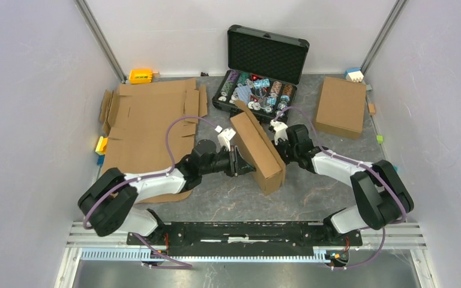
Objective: Fold the paper box
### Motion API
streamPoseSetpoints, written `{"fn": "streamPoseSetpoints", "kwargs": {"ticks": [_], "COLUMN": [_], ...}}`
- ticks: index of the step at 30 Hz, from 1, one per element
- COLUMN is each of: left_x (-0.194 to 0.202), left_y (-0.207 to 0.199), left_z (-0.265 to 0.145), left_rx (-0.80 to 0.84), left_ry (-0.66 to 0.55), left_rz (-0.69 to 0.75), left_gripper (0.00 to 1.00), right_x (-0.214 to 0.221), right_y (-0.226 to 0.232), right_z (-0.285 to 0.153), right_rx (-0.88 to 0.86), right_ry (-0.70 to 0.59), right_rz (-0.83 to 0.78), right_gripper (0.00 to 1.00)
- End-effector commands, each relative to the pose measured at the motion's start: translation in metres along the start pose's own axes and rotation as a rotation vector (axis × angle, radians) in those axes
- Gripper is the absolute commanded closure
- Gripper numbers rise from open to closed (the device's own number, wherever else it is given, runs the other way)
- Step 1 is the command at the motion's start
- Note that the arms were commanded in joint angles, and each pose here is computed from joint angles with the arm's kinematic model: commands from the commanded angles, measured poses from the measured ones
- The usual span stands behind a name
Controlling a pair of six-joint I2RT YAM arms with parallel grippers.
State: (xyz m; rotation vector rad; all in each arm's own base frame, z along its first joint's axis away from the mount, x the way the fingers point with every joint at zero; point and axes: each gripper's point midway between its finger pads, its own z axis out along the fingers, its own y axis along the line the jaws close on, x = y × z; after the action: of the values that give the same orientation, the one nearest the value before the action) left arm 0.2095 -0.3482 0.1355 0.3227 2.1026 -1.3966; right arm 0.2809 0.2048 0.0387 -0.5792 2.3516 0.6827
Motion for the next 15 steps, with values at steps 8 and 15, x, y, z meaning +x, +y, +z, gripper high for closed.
{"fn": "streamPoseSetpoints", "kwargs": {"ticks": [8,15], "left_x": [0.041,0.034], "left_y": [-0.027,-0.025], "left_z": [-0.029,-0.034], "left_rx": [0.027,-0.021], "left_ry": [0.066,0.062], "left_rz": [0.062,0.090], "left_gripper": [0.72,0.71], "right_x": [0.019,-0.005], "right_y": [0.020,0.002], "right_z": [-0.023,-0.034], "right_rx": [-0.018,0.096], "right_ry": [0.036,0.006], "right_rz": [-0.099,-0.119], "right_gripper": [0.78,0.66]}}
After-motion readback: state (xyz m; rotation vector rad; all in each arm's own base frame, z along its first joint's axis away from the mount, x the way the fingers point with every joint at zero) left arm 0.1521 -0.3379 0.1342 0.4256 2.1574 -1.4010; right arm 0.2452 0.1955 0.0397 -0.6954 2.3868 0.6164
